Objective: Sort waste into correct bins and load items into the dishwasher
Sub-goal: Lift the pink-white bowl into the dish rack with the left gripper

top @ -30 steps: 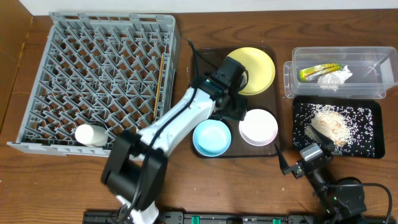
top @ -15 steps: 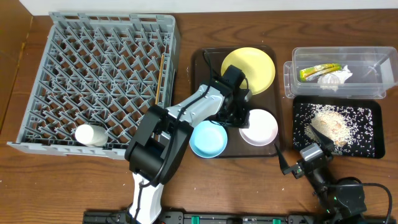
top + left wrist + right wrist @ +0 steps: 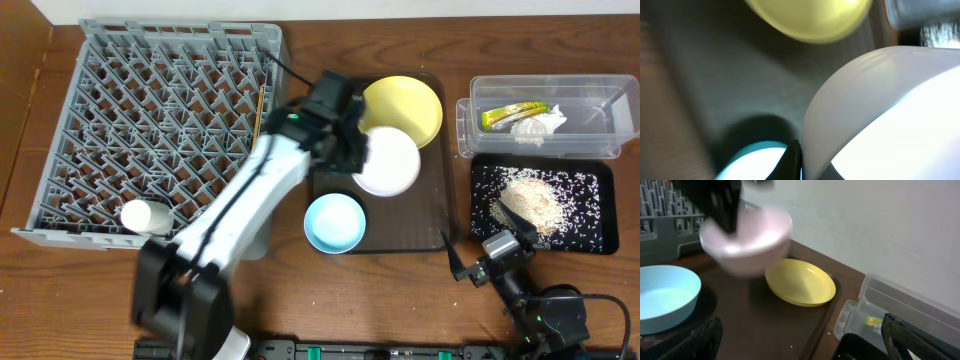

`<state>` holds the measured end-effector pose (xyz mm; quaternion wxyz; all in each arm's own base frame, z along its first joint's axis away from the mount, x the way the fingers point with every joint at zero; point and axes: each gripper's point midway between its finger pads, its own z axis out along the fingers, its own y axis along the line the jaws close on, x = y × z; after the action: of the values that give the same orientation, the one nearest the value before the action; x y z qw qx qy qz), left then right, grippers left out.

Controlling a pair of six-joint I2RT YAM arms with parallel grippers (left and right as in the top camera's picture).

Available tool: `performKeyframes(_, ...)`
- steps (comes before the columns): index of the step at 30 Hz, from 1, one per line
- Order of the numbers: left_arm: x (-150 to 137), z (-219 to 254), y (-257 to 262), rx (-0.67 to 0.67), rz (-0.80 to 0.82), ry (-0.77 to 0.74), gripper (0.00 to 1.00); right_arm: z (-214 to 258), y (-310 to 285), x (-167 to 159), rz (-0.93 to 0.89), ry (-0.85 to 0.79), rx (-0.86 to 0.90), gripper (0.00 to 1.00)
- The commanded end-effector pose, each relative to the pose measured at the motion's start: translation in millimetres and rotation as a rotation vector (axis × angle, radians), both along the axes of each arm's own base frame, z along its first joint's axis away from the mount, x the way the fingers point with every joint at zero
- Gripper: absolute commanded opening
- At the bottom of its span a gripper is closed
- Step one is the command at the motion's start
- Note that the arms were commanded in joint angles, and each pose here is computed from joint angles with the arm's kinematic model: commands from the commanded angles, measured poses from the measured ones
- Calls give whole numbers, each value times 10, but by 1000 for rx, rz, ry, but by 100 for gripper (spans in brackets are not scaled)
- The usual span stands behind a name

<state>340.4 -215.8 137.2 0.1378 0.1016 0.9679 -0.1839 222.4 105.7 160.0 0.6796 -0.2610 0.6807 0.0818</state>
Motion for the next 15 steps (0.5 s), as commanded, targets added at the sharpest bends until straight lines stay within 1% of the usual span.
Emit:
performKeyframes(1, 251, 614, 1237, 443, 304, -292, 8, -5, -34, 13, -15, -2, -4, 99)
performKeyframes(2, 244, 760, 1513, 538, 374, -338, 8, -5, -34, 13, -15, -2, -4, 99)
performKeyframes(4, 233, 982, 1910, 669, 486, -404, 8, -5, -34, 13, -15, -2, -4, 99)
performKeyframes(7, 228, 1191, 2378, 807, 631, -455, 8, -5, -33, 13, -15, -2, -4, 99)
performKeyframes(11, 288, 1227, 2821, 869, 771, -455, 8, -5, -34, 13, -15, -2, -4, 99)
performKeyframes(15, 422, 1176, 3135, 876, 877, -460, 8, -5, -33, 13, -15, -2, -4, 99)
